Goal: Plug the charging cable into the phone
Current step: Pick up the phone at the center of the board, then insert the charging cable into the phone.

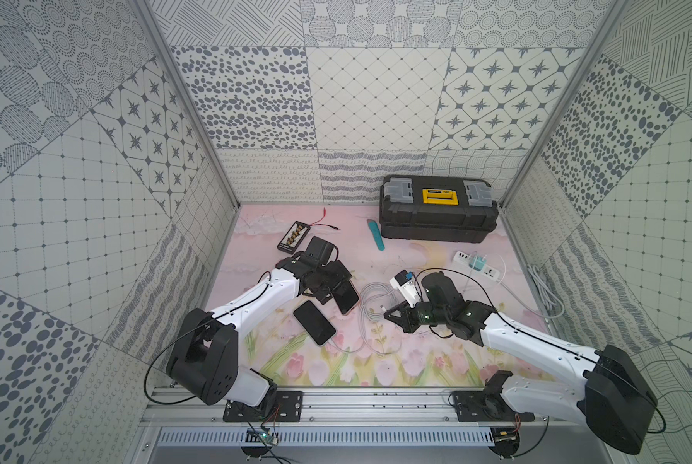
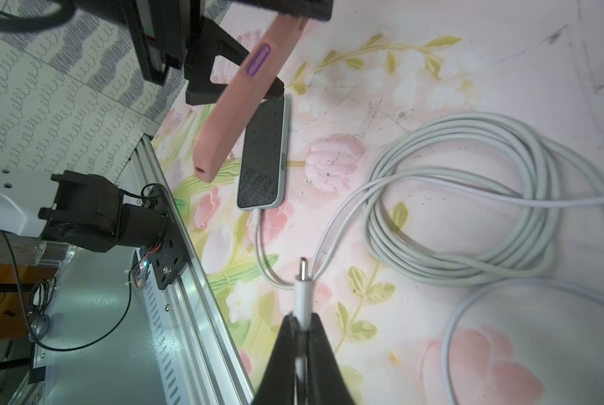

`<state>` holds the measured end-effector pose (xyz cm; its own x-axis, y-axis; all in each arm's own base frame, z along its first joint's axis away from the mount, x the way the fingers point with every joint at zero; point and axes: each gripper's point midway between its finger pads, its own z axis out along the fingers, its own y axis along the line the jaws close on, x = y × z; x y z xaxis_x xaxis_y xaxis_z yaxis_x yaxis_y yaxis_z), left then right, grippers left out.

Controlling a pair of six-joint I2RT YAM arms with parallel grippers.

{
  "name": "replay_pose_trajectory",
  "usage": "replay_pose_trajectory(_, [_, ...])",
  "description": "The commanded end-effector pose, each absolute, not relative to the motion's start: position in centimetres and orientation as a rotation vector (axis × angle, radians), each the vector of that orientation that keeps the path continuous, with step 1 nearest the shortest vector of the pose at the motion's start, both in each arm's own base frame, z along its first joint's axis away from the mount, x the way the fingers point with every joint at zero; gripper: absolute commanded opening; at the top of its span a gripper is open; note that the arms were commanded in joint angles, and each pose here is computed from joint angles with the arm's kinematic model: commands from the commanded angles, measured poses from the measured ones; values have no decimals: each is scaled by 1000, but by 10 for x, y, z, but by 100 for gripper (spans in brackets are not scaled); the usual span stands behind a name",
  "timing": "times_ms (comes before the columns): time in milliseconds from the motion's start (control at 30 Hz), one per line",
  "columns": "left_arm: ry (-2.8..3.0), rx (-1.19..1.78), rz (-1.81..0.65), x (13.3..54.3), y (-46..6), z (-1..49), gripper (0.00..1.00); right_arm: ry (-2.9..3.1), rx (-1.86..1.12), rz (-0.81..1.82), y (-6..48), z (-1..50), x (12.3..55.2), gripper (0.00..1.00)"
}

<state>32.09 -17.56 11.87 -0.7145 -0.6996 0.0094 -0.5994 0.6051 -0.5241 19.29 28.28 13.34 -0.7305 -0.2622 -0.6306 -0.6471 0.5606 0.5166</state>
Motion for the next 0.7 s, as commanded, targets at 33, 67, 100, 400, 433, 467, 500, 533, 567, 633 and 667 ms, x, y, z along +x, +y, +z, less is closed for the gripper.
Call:
replay_pose_trajectory(33, [2392, -1710, -515, 300, -139, 110, 0, 2213, -750, 1080, 302, 140, 182, 0])
replay_pose_trajectory(67, [2375, -1726, -506, 301, -138, 108, 0, 2212, -751, 1092, 305, 140, 178, 0])
replay_pose_trajectory(100, [2370, -1733, -494, 302, -138, 107, 0, 2215, -759, 1103, 309, 139, 174, 0])
replay_pose_trajectory(400, [2463, -1538, -369, 313, -146, 113, 0, 2295, -891, 1143, 337, 133, 160, 0])
replay_pose_trajectory(433, [2465, -1535, -366, 313, -146, 112, 0, 2302, -903, 1160, 339, 134, 159, 0])
replay_pose_trajectory(467, [2470, -1521, -374, 314, -147, 110, 0, 2303, -906, 1180, 342, 137, 159, 0])
replay_pose_trajectory(500, [2471, -1509, -382, 316, -148, 109, 0, 2304, -903, 1208, 343, 139, 160, 0])
replay_pose_trajectory(533, [2479, -1490, -383, 317, -149, 109, 0, 2311, -888, 1237, 343, 142, 162, 0])
replay_pose_trajectory(567, [2487, -1471, -389, 319, -150, 109, 0, 2318, -865, 1256, 343, 145, 167, 0])
replay_pose_trajectory(633, [2489, -1448, -399, 321, -151, 108, 0, 2336, -835, 1284, 341, 147, 174, 0])
replay_pose_trajectory(667, [2487, -1435, -418, 323, -153, 108, 0, 2342, -832, 1299, 342, 148, 176, 0])
